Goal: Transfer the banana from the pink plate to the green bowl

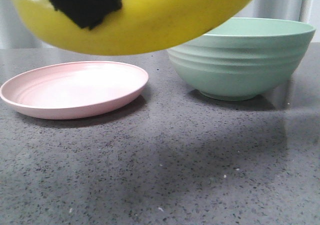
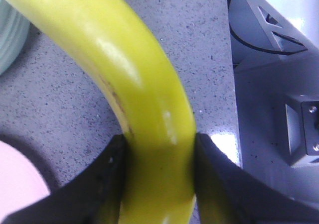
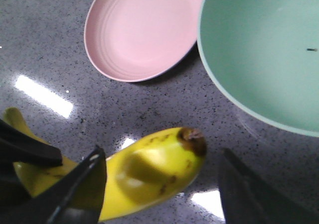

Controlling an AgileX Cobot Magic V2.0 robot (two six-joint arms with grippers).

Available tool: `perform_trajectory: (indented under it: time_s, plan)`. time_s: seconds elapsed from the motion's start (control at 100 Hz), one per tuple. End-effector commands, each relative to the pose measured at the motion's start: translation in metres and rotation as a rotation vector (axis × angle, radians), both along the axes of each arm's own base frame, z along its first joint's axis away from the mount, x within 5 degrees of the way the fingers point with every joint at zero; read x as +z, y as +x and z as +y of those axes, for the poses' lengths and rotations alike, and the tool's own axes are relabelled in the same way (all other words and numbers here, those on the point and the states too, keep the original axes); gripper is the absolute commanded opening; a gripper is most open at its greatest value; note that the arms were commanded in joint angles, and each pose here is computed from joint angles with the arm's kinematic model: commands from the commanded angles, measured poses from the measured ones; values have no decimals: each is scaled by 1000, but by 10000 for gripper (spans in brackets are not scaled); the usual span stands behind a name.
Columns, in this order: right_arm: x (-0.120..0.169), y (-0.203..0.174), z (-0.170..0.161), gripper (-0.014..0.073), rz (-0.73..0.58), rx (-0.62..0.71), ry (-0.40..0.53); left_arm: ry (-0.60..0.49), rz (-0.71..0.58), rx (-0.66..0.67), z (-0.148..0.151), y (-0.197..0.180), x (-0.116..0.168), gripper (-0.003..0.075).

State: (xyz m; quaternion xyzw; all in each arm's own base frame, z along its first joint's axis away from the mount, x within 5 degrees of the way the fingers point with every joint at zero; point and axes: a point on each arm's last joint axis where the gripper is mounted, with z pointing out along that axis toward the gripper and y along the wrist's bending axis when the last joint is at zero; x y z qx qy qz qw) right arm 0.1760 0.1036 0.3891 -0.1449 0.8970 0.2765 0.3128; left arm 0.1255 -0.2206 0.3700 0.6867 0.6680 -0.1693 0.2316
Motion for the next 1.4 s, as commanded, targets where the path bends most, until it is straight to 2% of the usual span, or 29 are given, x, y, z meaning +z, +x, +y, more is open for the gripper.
perform_trajectory:
  time_s: [0.0,0.09,0.49,0.56,0.68,0.8,0.85,0.92,1.04,1.14,1.2,1.39]
  plan:
    - [19,-2,3,405,-69,-7,102,-135,-43,9,-3,-3,21,-19]
    - [20,-1,4,405,-66,-9,129,-155,-47,14,-4,-3,22,-19]
    - [4,16,15,375,39,2,136,-156,-45,14,-4,-3,23,-19]
    - [3,16,15,297,46,6,133,-156,-45,14,-4,-3,23,-18]
    - [3,16,15,101,51,9,131,-158,-45,16,-4,-3,23,-18]
    - [3,15,15,-35,51,9,131,-164,-37,25,-4,-3,23,-11]
    - [3,15,15,-66,51,9,131,-164,-34,24,-4,-3,23,23]
    - [3,15,15,-78,52,10,130,-165,-18,20,-5,-4,23,119]
    - [3,15,15,-78,51,11,129,-173,-2,19,-5,-6,23,375]
    - [3,15,15,-78,51,11,129,-176,2,18,-5,-6,23,536]
    - [3,16,15,-78,46,8,131,-179,0,17,-4,-7,25,560]
    - [13,22,11,-78,-51,-17,123,-224,-38,7,4,-12,47,559]
